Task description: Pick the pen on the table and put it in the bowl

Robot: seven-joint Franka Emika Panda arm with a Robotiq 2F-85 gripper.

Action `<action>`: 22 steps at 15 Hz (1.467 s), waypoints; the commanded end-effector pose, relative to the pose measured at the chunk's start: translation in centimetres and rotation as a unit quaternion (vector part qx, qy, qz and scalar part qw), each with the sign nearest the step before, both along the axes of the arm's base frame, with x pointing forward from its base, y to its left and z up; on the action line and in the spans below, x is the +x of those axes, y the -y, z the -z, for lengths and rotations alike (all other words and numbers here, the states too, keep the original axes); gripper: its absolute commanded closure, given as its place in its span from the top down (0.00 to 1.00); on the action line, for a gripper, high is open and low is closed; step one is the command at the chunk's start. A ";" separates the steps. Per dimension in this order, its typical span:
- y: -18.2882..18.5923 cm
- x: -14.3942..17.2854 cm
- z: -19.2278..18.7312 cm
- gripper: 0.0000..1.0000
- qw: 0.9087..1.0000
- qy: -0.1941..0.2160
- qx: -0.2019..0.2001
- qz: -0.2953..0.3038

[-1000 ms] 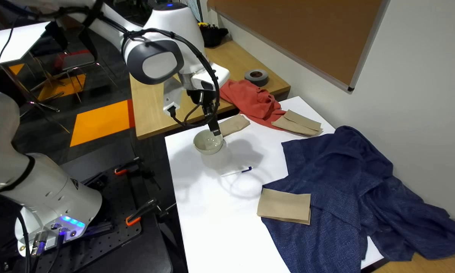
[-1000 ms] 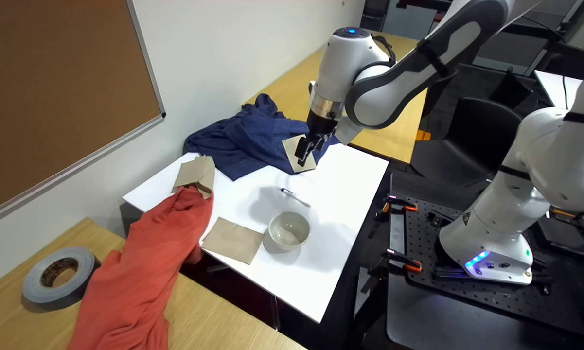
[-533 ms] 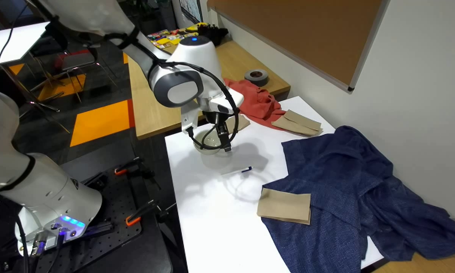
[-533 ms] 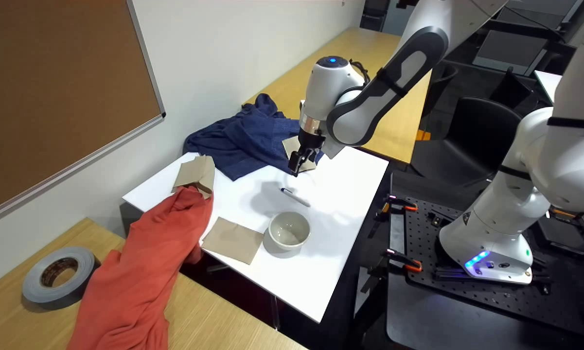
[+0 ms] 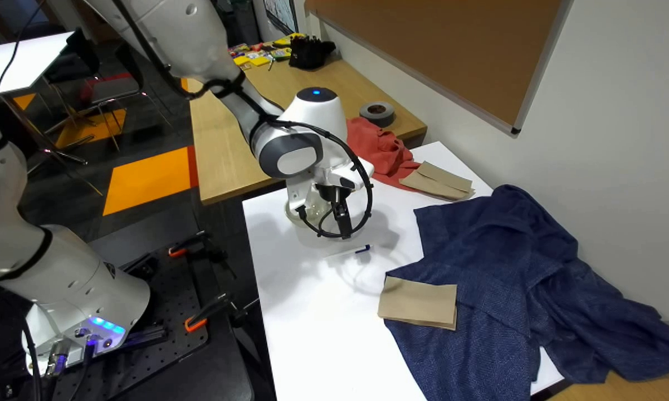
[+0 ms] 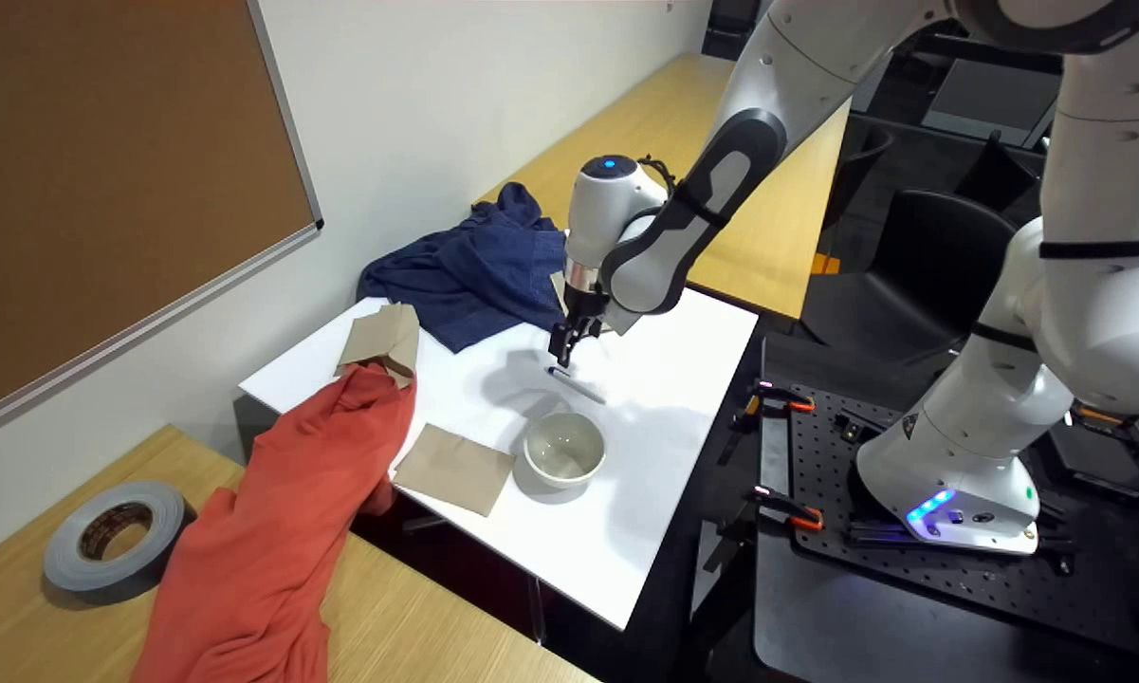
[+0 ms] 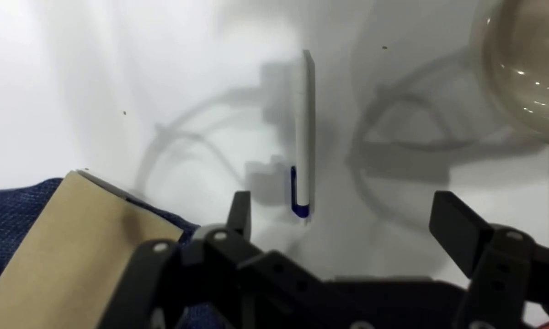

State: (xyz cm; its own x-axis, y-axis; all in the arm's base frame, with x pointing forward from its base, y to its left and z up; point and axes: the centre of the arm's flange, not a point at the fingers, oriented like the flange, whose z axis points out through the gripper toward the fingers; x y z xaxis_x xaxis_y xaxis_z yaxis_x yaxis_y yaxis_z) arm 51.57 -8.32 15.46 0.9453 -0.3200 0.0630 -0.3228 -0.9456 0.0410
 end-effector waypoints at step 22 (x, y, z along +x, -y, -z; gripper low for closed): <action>3.5 2.4 9.6 0.75 0.998 -0.034 0.015 0.041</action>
